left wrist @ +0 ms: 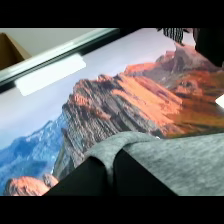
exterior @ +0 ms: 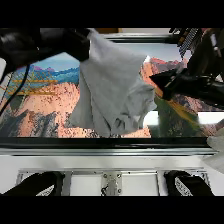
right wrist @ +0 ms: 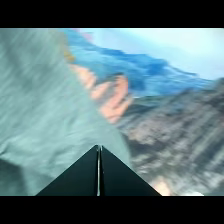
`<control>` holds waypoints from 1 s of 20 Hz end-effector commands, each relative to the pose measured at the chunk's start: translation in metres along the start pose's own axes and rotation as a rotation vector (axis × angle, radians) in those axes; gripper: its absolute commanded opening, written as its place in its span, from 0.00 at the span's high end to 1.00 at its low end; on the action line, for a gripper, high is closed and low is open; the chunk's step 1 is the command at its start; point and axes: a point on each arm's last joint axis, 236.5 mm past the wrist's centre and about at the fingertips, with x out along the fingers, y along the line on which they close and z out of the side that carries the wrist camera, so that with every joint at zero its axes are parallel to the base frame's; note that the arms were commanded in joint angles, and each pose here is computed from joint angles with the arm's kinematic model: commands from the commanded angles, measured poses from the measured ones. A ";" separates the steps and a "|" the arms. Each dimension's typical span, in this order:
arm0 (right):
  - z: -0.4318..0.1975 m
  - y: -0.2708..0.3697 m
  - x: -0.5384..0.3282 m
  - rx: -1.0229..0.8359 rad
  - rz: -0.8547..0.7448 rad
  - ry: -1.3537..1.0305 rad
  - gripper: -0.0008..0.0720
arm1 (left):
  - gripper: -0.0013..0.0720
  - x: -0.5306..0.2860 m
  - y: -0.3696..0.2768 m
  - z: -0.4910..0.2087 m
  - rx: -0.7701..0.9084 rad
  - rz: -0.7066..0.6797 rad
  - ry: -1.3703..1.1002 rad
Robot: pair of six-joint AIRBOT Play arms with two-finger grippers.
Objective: Fold the clothes and pants, and hang the long-sleeved shirts on hangers.
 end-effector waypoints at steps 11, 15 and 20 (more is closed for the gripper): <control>-0.222 -0.056 0.006 0.705 -0.160 0.635 0.02 | 0.97 0.054 0.125 -0.314 -0.480 0.229 0.669; -0.318 0.004 0.022 0.992 -0.162 0.883 0.03 | 0.97 0.045 0.141 -0.316 -0.588 0.243 0.645; -0.361 0.053 0.050 1.148 -0.256 0.981 0.03 | 0.96 0.039 0.149 -0.312 -0.596 0.261 0.630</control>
